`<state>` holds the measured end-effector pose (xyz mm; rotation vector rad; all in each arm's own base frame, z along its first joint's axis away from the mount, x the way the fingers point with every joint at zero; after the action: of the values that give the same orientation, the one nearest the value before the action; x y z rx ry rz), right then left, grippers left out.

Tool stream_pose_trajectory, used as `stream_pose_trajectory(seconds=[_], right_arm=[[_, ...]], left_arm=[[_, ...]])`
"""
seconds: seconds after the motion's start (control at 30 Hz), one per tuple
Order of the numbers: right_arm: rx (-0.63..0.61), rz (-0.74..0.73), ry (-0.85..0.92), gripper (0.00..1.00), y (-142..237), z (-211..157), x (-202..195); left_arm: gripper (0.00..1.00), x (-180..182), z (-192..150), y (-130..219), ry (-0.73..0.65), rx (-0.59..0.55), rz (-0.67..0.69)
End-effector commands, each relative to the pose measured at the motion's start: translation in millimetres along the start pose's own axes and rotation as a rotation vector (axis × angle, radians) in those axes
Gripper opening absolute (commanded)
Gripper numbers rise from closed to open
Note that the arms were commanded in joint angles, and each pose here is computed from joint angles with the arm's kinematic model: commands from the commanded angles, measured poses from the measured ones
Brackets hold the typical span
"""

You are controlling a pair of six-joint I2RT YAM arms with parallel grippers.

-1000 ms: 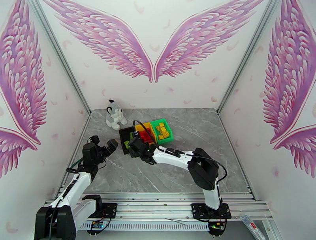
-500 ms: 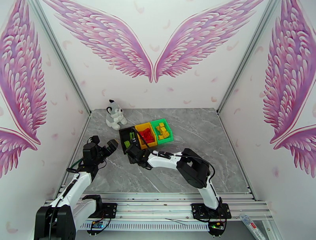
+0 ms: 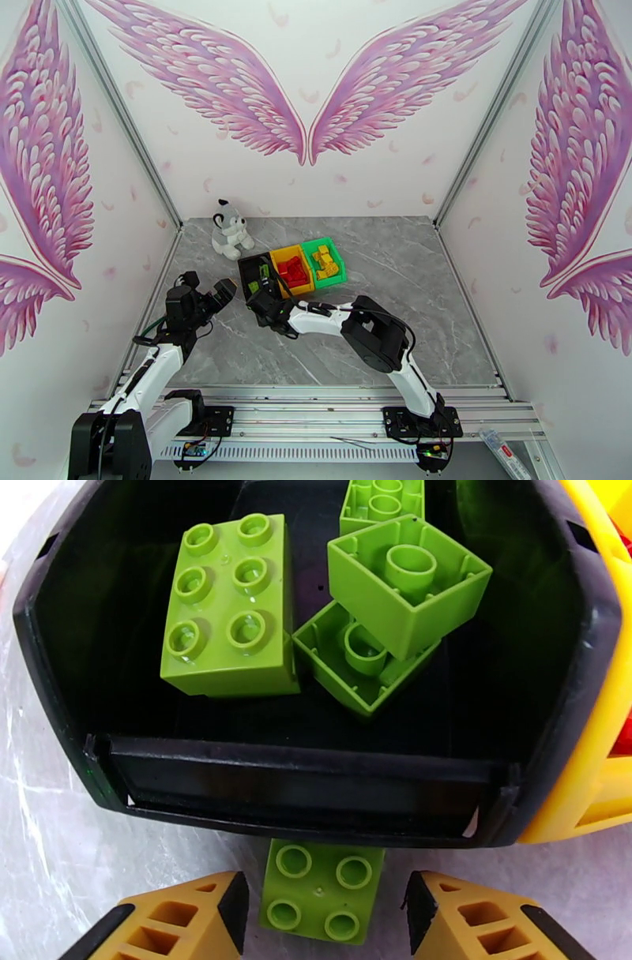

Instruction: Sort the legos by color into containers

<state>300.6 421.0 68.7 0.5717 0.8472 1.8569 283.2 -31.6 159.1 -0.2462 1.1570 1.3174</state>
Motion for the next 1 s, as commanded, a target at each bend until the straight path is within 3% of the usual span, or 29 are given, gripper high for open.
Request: stream_pose_trajectory(seconds=[0.0, 0.17, 0.43, 0.57, 0.97], right_arm=[[-0.006, -0.031, 0.001, 0.56, -4, 1, 3], [-0.008, -0.038, 0.001, 0.49, -6, 2, 3], [0.003, -0.046, 0.01, 0.48, -10, 0, 3], [0.005, -0.051, 0.008, 0.38, -10, -1, 2], [-0.034, -0.001, -0.015, 0.27, 31, -12, -12]], left_arm=[[0.99, -11, 7, 1, -0.027, -0.012, -0.016], [0.99, -11, 7, 2, -0.027, -0.012, -0.017], [0.99, -11, 7, 2, -0.026, -0.012, -0.017], [0.99, -11, 7, 2, -0.026, -0.013, -0.017], [0.99, -18, 2, -6, -0.046, 0.03, -0.041]])
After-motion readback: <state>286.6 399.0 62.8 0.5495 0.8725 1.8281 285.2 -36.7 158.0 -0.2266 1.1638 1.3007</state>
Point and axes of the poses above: each hand's point on the last joint's axis, 136 mm out from that joint toward the fingers, its own y axis back along the fingers, its own x axis along the line the jaws close on, z = x × y, the point moved 5 cm from there along y, back along the fingers, and after that the axes turned 3 degrees about y, right-handed, at the moved point
